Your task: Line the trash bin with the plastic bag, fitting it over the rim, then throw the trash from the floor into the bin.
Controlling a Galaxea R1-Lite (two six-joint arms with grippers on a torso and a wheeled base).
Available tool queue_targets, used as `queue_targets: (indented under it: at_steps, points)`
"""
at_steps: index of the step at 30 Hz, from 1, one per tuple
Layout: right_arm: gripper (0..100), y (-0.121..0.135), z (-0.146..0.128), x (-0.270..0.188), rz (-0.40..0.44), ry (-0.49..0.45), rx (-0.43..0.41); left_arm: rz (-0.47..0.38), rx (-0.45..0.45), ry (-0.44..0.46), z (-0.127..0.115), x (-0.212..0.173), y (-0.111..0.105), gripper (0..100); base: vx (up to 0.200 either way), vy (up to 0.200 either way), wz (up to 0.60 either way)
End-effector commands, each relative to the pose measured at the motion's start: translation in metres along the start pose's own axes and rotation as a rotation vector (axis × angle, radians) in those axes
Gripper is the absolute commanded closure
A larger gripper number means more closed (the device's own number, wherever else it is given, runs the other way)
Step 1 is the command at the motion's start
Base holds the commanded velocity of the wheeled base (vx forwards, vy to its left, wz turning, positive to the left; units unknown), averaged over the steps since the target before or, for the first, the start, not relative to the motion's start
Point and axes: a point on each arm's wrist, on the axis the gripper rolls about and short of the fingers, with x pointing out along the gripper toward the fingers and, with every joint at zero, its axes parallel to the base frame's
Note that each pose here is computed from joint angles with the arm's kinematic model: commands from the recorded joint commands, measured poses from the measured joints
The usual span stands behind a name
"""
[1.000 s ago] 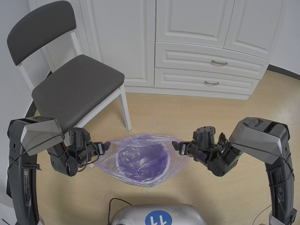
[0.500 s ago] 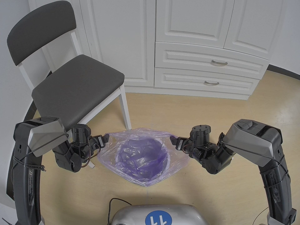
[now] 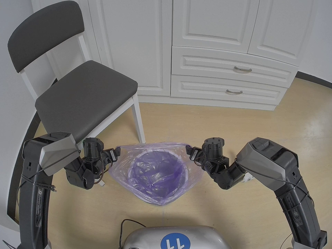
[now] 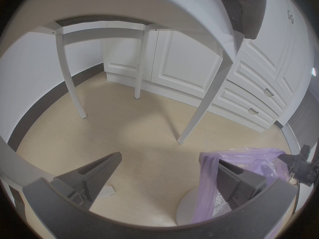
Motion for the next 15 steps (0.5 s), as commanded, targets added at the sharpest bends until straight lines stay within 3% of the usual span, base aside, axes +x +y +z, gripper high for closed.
queue_targets:
  at_steps: [1,9,15]
  points:
    - [0,-0.004,-0.016,0.013,-0.031,0.032,-0.002,0.025,0.002,0.007,-0.014,0.013,0.004,0,0.0,0.0,0.0]
    - [0,-0.009,-0.014,0.018,-0.098,0.096,-0.006,0.05,0.014,0.055,-0.02,0.019,0.008,0,0.0,0.0,0.0]
    - [0,-0.011,-0.01,0.014,-0.139,0.158,-0.022,0.112,0.059,0.179,-0.024,0.008,0.016,0,0.0,0.0,0.0]
